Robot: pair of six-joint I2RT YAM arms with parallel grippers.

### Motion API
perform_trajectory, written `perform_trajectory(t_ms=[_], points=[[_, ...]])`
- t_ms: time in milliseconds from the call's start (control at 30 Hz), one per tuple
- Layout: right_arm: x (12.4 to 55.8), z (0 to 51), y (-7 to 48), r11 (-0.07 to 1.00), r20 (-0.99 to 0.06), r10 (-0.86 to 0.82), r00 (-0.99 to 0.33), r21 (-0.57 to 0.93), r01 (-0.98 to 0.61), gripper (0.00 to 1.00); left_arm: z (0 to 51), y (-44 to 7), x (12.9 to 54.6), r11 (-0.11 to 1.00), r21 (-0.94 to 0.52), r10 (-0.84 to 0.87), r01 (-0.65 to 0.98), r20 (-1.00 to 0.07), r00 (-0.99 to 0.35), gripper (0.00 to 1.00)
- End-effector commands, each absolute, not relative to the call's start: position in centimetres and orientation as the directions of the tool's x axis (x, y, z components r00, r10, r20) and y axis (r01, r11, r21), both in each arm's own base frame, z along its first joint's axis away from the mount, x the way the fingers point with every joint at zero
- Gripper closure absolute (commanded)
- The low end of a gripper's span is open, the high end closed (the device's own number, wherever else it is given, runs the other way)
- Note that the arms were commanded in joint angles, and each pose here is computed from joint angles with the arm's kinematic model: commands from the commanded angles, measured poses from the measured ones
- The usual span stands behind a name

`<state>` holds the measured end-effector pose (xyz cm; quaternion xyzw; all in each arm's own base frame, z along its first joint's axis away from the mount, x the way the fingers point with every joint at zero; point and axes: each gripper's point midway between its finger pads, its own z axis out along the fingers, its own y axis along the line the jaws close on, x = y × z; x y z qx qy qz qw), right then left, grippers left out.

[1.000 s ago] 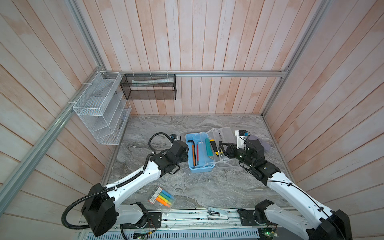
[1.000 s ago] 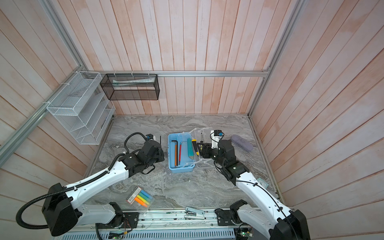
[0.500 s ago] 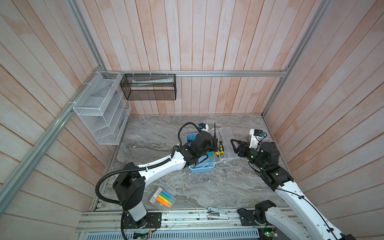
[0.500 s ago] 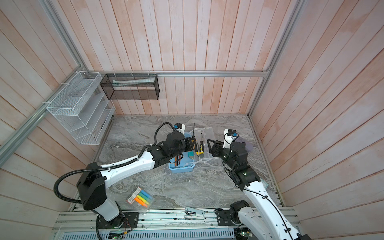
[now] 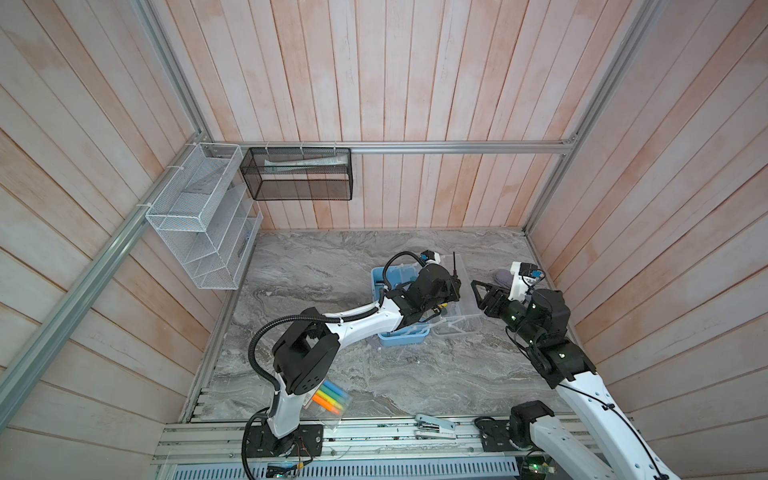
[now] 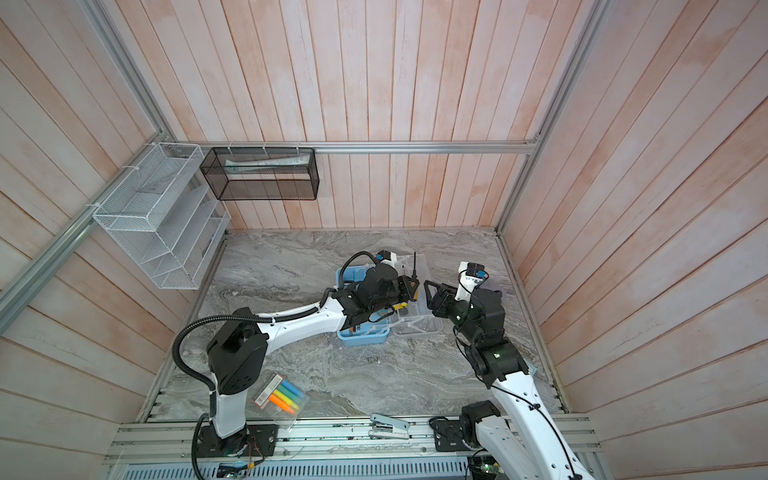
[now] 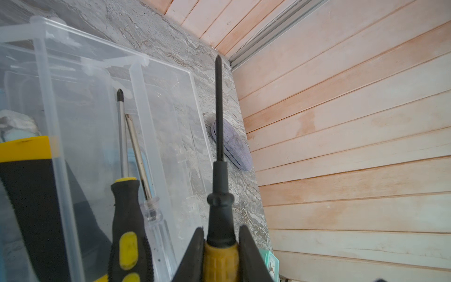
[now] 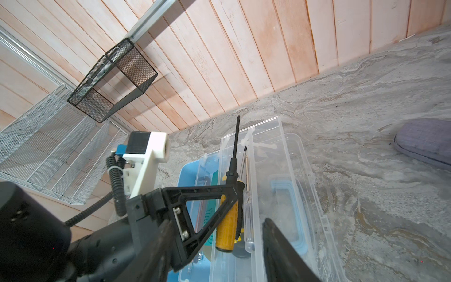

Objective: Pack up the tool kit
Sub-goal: 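Carry the yellow-handled screwdriver into the clear lid and open the left gripper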

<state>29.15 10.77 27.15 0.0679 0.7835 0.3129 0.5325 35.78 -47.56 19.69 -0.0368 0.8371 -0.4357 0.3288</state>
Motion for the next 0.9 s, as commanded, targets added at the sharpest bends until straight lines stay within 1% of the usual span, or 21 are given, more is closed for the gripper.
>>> perform_trajectory(t_ms=[0,333,467,500,633,667,733,867], points=[[28.6,26.6,10.6,0.802,-0.798,0.416,-0.436,0.548,-0.237,0.42,20.9,-48.7,36.6,0.563,-0.800,-0.404,0.209,-0.486,-0.775,1.00],[28.3,26.1,10.2,0.804,-0.801,0.408,-0.439,0.543,-0.242,0.42,18.4,-49.9,37.6,0.564,-0.815,-0.422,0.137,-0.426,-0.800,1.00],[28.2,25.8,10.4,0.796,-0.794,0.412,-0.446,0.552,-0.248,0.42,17.8,-50.4,37.7,0.567,-0.814,-0.416,0.128,-0.418,-0.808,1.00],[28.2,25.8,10.5,0.795,-0.794,0.411,-0.449,0.553,-0.250,0.42,17.8,-50.4,37.8,0.568,-0.813,-0.416,0.129,-0.418,-0.808,0.98],[28.1,25.5,10.4,0.799,-0.796,0.407,-0.449,0.548,-0.247,0.42,17.2,-50.5,37.7,0.564,-0.817,-0.418,0.117,-0.406,-0.813,0.79],[28.2,25.5,10.3,0.800,-0.796,0.407,-0.448,0.548,-0.246,0.42,17.1,-50.5,37.7,0.563,-0.818,-0.416,0.117,-0.403,-0.815,0.76],[28.2,25.4,10.3,0.801,-0.796,0.407,-0.449,0.547,-0.245,0.42,16.9,-50.6,37.7,0.562,-0.819,-0.415,0.114,-0.398,-0.818,0.71],[28.2,25.0,10.4,0.798,-0.790,0.407,-0.458,0.552,-0.243,0.42,16.5,-51.2,37.6,0.560,-0.821,-0.400,0.111,-0.385,-0.832,0.66]])
